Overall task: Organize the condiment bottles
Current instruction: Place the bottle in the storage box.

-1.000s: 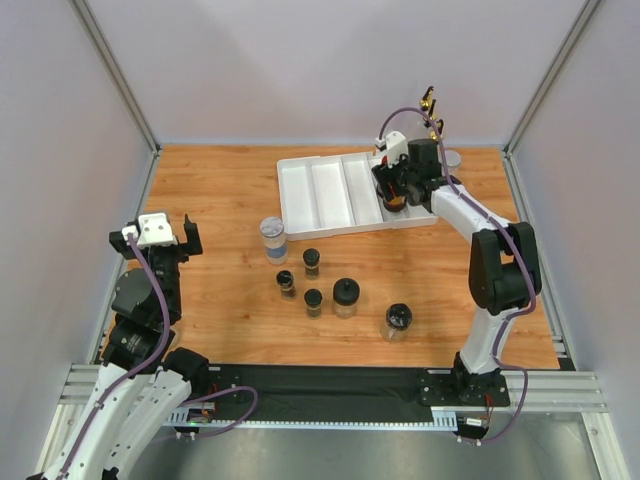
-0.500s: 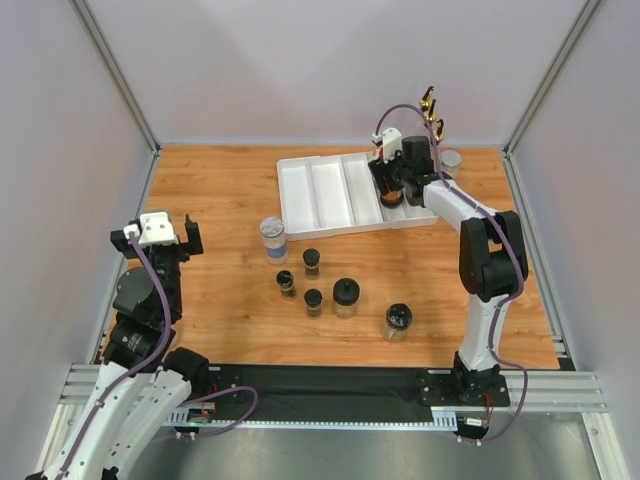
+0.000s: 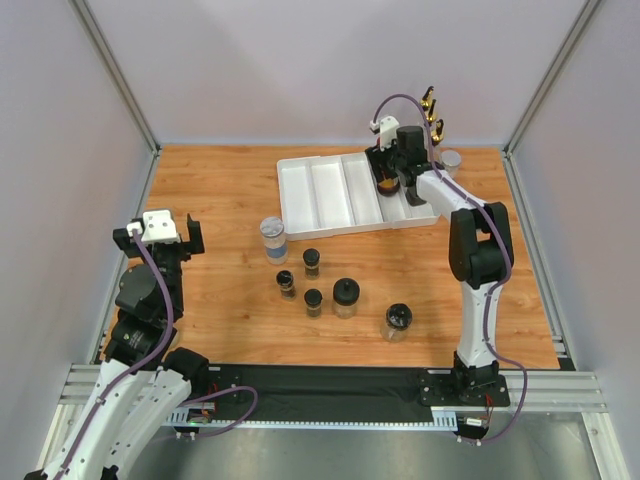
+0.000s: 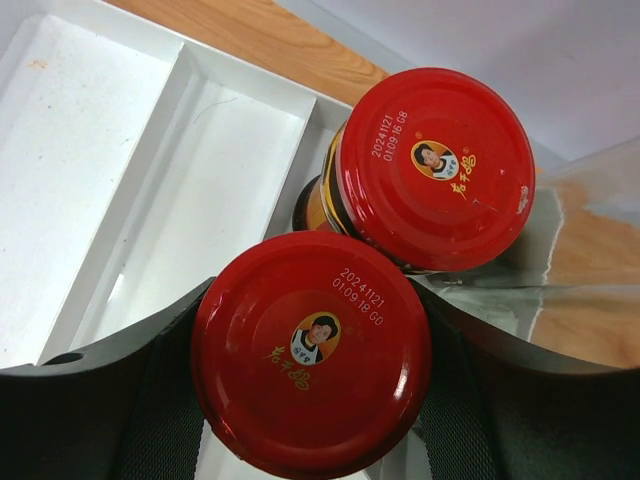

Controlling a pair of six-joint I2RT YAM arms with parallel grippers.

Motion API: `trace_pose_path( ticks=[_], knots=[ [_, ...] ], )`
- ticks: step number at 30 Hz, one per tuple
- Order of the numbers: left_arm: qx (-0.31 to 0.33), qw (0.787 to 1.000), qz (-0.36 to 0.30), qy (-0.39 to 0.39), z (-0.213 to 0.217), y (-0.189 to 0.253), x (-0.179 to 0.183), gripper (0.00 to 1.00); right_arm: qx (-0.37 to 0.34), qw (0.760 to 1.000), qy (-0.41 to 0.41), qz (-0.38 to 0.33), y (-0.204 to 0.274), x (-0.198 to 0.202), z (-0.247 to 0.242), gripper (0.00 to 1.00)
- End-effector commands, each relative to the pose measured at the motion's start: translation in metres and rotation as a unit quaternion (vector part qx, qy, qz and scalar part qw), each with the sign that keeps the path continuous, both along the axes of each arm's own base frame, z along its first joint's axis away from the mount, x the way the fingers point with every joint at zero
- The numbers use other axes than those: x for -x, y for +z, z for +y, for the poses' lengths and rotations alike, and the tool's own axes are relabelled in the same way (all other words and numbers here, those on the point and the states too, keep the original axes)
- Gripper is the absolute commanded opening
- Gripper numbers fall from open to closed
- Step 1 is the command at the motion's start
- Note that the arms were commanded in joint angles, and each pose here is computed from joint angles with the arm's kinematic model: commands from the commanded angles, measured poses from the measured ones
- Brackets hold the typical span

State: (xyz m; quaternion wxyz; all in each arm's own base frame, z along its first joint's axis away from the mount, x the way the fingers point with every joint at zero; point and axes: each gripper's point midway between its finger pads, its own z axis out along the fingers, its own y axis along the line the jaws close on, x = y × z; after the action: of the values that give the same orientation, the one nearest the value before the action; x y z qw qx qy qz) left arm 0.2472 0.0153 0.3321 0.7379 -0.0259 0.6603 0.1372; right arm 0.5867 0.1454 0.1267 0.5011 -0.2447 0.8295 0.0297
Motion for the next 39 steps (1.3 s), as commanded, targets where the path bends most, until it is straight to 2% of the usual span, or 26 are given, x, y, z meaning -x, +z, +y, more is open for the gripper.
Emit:
trace_pose_path(
  ticks=[1, 5, 8, 11, 12, 15, 16, 20, 27, 39],
  knots=[
    [0.000, 1.000, -0.008, 0.004, 0.002, 0.007, -0.001, 1.00, -0.021, 0.995, -0.025, -0.090, 0.063, -0.032, -0.005, 0.00],
    [-0.001, 1.000, -0.006, 0.002, 0.001, 0.006, -0.001, 1.00, -0.021, 0.996, -0.027, -0.087, 0.061, -0.030, -0.007, 0.04],
    [0.000, 1.000, -0.006, 0.002, 0.001, 0.006, -0.002, 1.00, -0.019, 0.996, -0.029, -0.084, 0.058, -0.027, -0.009, 0.16],
    [-0.001, 1.000, -0.005, 0.001, 0.000, 0.005, -0.002, 1.00, -0.018, 0.996, -0.027, -0.080, 0.055, -0.022, -0.011, 0.30],
    [0.000, 1.000, -0.007, 0.000, 0.000, 0.006, -0.002, 1.00, -0.016, 0.997, -0.026, -0.076, 0.051, -0.019, -0.011, 0.38],
    [0.000, 1.000, -0.006, 0.000, 0.000, 0.006, -0.001, 1.00, -0.016, 0.996, -0.026, -0.080, 0.056, -0.016, -0.012, 0.51],
    [0.001, 1.000, -0.008, 0.000, 0.000, 0.007, -0.001, 1.00, -0.014, 0.997, -0.025, -0.078, 0.054, -0.014, -0.013, 0.59],
    [0.002, 1.000, -0.008, -0.002, 0.000, 0.007, -0.001, 1.00, -0.015, 0.996, -0.024, -0.081, 0.061, -0.007, -0.014, 0.75],
    [0.003, 1.000, -0.009, -0.004, -0.001, 0.007, 0.000, 1.00, -0.016, 0.997, -0.017, -0.078, 0.067, 0.002, -0.013, 0.87],
    [0.003, 1.000, -0.010, -0.004, -0.001, 0.008, 0.000, 1.00, -0.025, 0.997, 0.018, -0.068, 0.076, 0.017, -0.003, 0.90]
  ],
)
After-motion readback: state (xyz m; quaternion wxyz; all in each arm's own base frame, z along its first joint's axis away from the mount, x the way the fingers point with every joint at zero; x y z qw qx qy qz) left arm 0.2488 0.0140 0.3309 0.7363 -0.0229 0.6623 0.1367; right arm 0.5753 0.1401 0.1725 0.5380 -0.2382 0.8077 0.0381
